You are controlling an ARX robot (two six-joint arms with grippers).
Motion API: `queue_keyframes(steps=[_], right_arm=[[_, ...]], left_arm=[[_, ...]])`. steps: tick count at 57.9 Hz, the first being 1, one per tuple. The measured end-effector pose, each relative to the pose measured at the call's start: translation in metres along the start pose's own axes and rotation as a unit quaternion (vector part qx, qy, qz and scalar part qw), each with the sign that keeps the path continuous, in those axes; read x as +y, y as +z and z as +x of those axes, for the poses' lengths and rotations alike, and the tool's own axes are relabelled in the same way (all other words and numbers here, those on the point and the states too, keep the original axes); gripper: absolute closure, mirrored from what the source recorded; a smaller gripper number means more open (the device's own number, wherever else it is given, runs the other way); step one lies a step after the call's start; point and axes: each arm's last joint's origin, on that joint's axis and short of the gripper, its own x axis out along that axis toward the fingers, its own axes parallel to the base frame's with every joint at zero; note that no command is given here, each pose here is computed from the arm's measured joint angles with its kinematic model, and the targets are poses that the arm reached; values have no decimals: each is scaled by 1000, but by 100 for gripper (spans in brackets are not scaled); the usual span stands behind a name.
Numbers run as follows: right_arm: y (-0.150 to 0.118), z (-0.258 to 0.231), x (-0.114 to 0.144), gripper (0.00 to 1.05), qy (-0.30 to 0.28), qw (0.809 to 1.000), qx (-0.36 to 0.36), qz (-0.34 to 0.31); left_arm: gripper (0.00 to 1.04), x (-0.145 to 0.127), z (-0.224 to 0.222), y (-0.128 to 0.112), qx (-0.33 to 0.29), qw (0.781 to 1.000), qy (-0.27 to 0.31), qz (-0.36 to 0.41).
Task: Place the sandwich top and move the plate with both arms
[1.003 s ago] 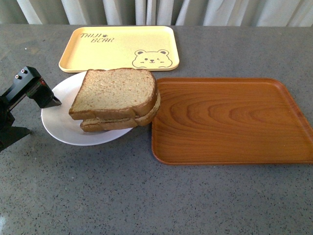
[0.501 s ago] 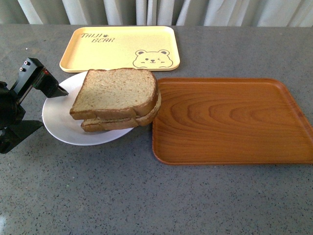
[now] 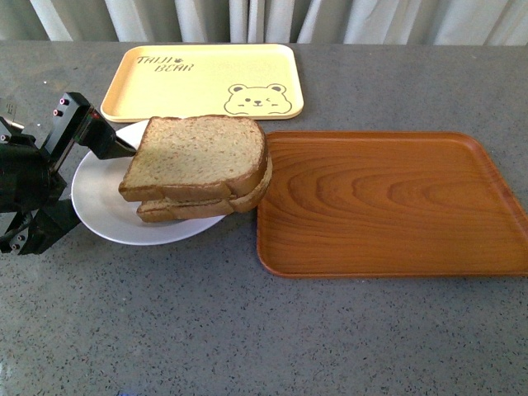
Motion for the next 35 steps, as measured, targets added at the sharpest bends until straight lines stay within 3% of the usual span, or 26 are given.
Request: queue_keyframes(steps=[35], right_arm=[[0,0,0,9,0,1000,0,0]], left_arm=[[9,5,3,-2,11,1000,-9,-22]])
